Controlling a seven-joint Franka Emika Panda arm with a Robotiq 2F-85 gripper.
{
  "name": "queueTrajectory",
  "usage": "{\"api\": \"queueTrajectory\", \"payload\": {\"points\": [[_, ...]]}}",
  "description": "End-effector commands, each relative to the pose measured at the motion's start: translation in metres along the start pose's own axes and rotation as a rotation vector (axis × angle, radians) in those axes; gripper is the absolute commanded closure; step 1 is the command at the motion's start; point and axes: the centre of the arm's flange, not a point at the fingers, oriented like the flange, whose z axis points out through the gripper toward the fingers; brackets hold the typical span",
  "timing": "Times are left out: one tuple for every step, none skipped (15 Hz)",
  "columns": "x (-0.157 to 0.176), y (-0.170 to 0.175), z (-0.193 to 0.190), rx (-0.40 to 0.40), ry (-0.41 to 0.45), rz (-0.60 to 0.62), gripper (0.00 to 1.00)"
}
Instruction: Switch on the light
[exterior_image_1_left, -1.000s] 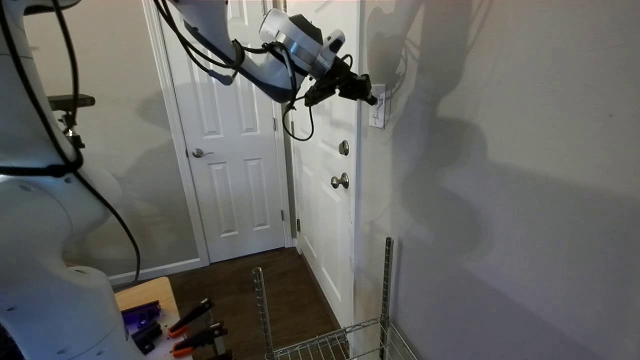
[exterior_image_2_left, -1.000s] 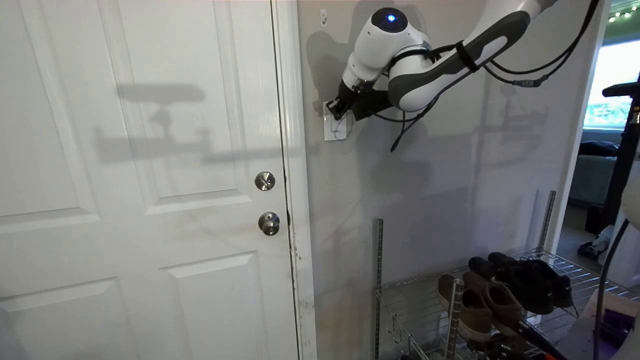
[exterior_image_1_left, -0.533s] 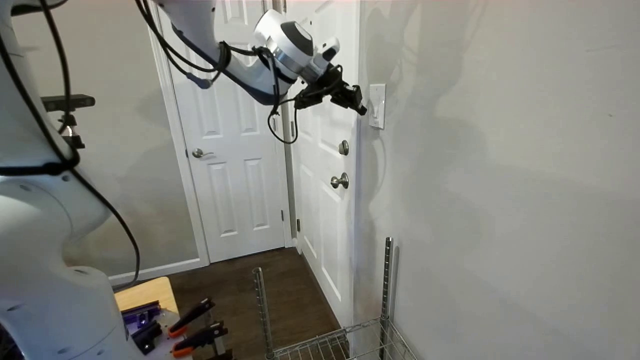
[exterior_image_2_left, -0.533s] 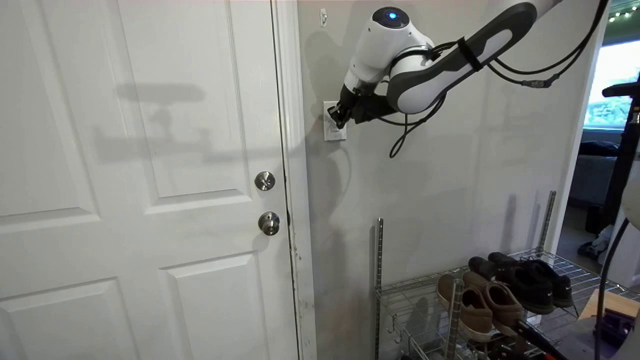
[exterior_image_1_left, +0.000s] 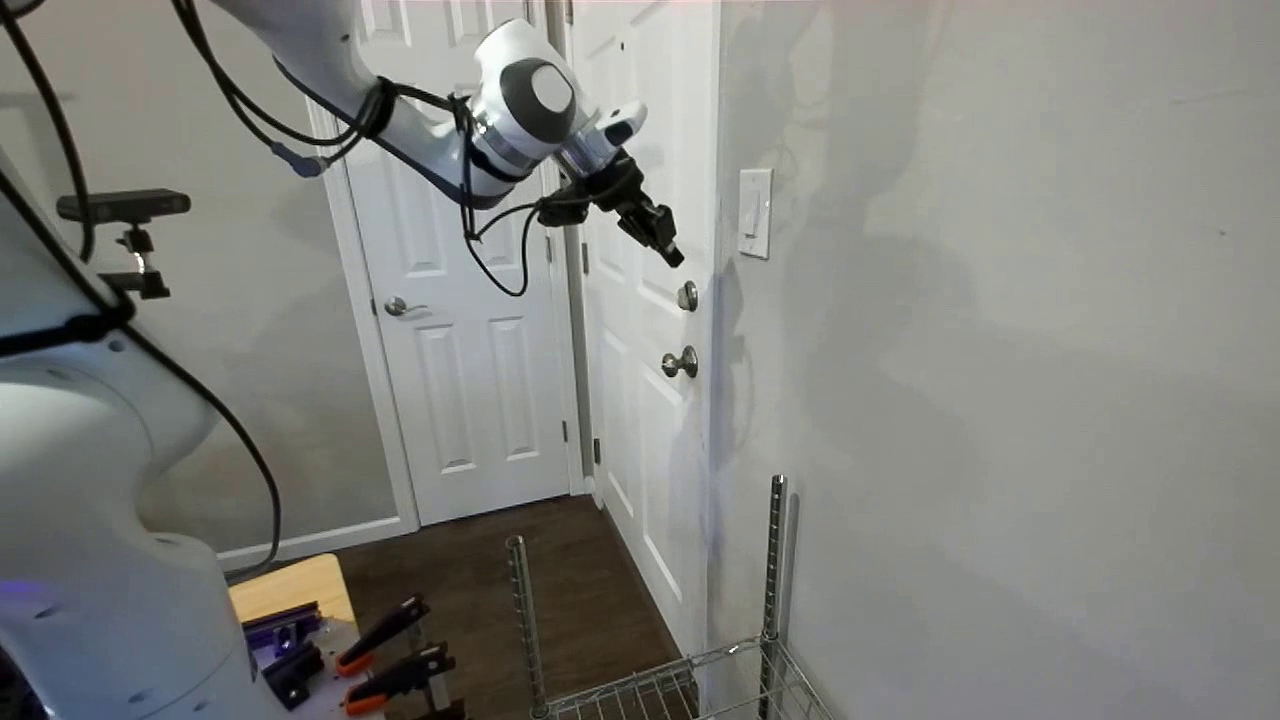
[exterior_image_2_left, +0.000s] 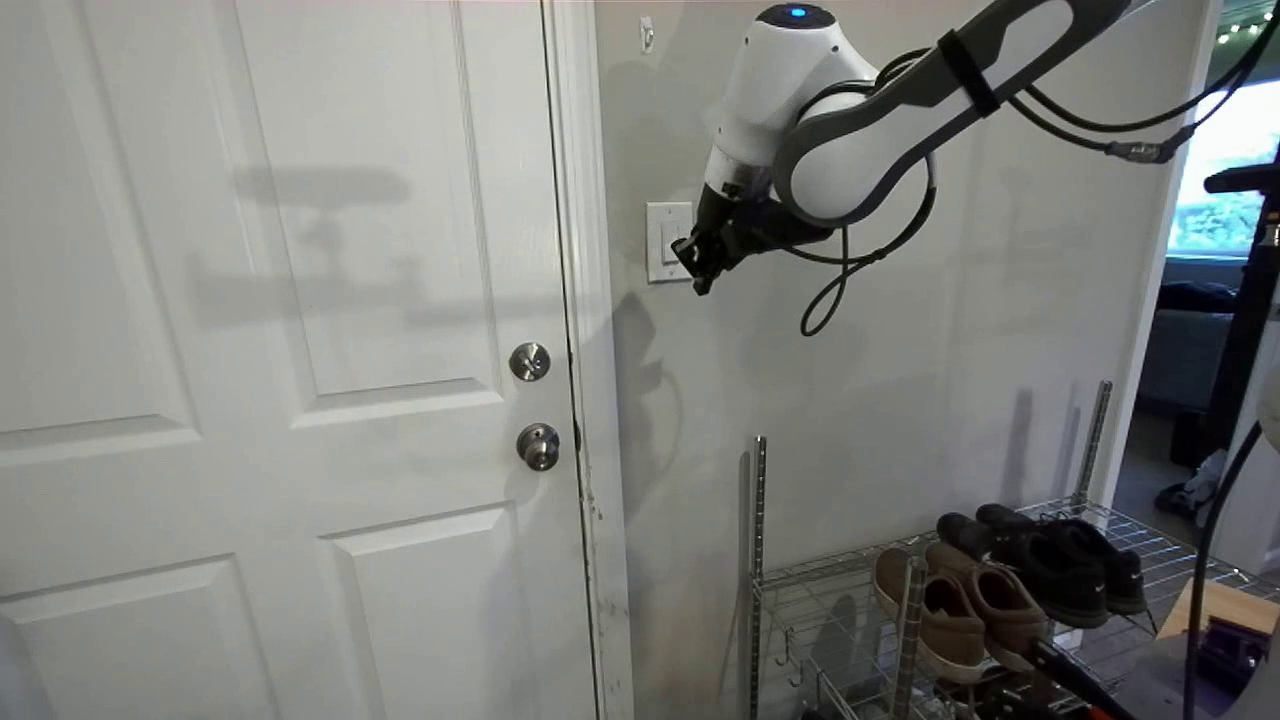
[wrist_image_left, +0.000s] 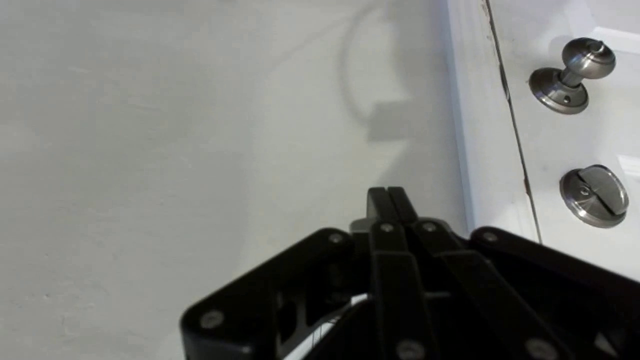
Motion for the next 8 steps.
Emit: {"api": "queueTrajectory", "payload": {"points": [[-0.009, 0.027, -0.019, -0.033, -0.053, 0.033, 0.98], [-0.001, 0.011, -0.005, -0.017, -0.027, 0.022, 0.72], [0.0, 0.015, -0.006, -0.019, -0.027, 0.023, 0.98], [0.001, 0.016, -0.007, -0.016, -0.027, 0.022, 0.95], [0.0, 0.015, -0.006, -0.012, -0.03, 0.02, 0.9], [-0.001, 0.013, -0.005, -0.01, -0.033, 0.018, 0.83], [-0.001, 0.012, -0.005, -0.008, -0.034, 0.017, 0.77], [-0.002, 0.012, -0.005, -0.007, -0.034, 0.016, 0.73]]}}
